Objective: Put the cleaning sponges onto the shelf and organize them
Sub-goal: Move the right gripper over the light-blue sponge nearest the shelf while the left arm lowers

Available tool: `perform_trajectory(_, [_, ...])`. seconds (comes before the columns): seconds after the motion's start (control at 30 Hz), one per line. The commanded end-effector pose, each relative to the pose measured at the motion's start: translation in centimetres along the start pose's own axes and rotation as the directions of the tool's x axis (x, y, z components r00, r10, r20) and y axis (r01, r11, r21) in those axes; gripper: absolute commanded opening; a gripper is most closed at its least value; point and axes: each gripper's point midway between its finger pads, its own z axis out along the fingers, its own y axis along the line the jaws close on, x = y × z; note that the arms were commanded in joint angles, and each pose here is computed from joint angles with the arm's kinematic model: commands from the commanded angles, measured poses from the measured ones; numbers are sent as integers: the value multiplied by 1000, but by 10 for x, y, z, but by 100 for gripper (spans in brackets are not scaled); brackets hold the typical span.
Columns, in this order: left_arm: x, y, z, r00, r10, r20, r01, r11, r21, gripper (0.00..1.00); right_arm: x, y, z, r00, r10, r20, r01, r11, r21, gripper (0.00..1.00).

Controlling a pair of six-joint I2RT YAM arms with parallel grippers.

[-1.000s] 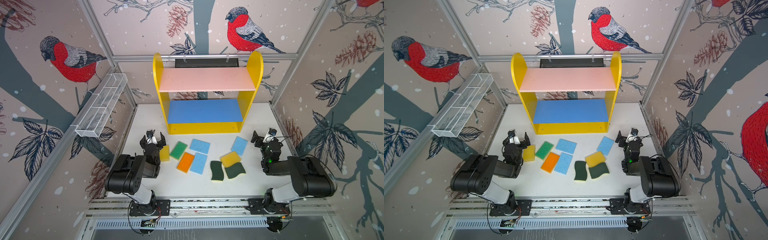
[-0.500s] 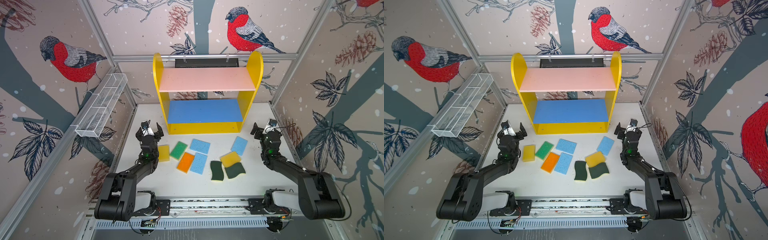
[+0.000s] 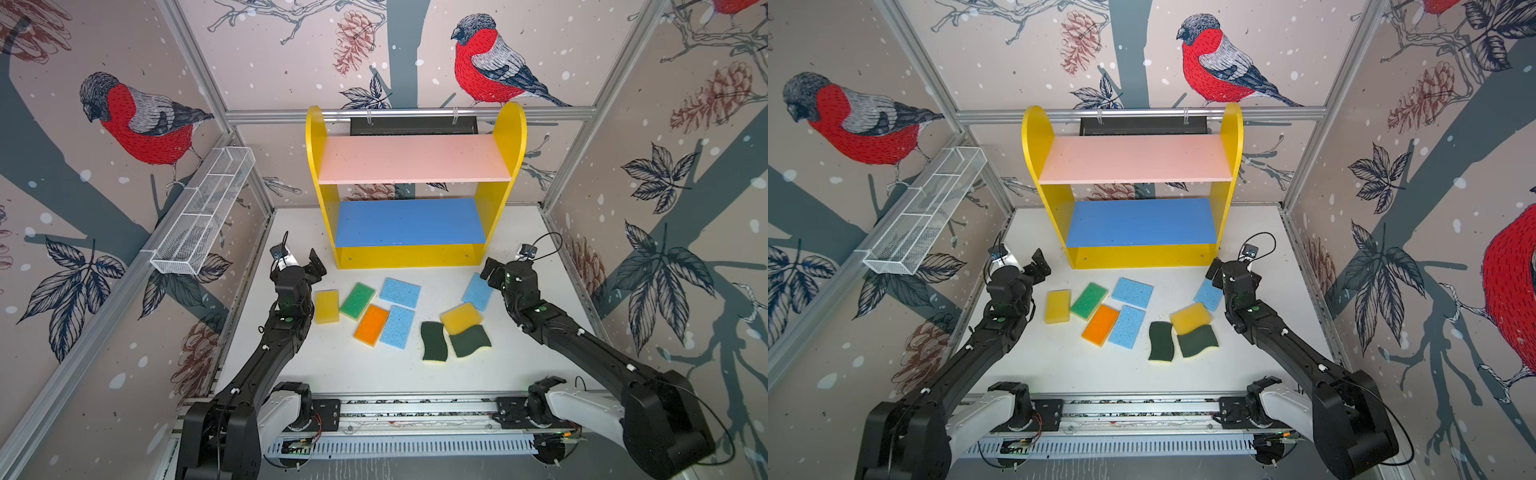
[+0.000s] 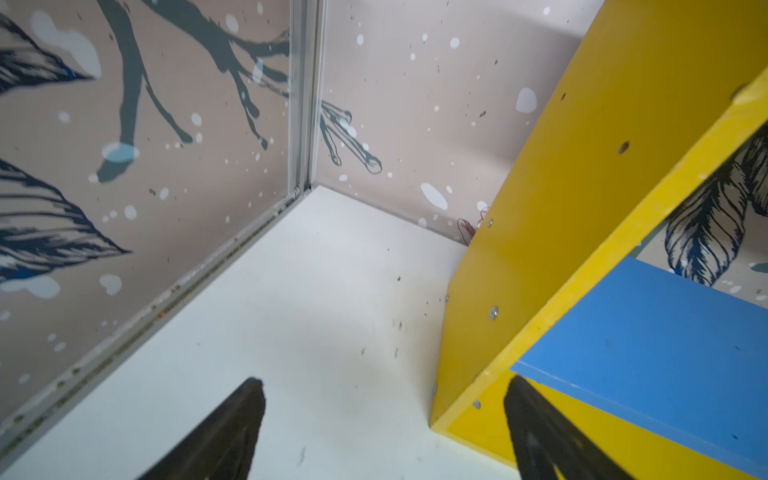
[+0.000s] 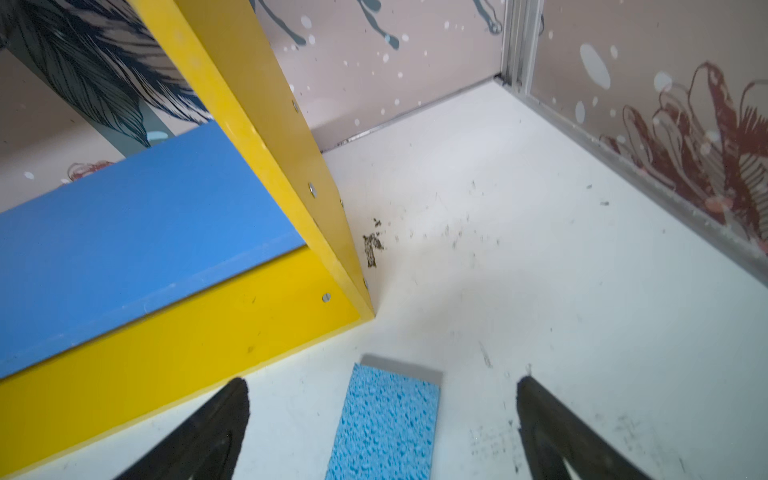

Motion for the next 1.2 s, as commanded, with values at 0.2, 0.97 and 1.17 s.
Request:
perform_trajectory(0.2, [30, -10, -10, 982, -78, -173, 82, 997, 15, 82, 37, 0, 0, 986, 52, -156, -51, 999, 12, 99])
perform_trajectory(0.97, [41, -10, -11, 975, -14, -220, 15, 1000, -1, 80, 118, -7, 22, 873, 71, -483, -15, 993, 119, 80])
perform_trajectory(1.17, [36, -12, -9, 976, 0, -219, 1, 1000, 3, 81, 128, -12, 30, 855, 70, -513, 12, 988, 155, 79])
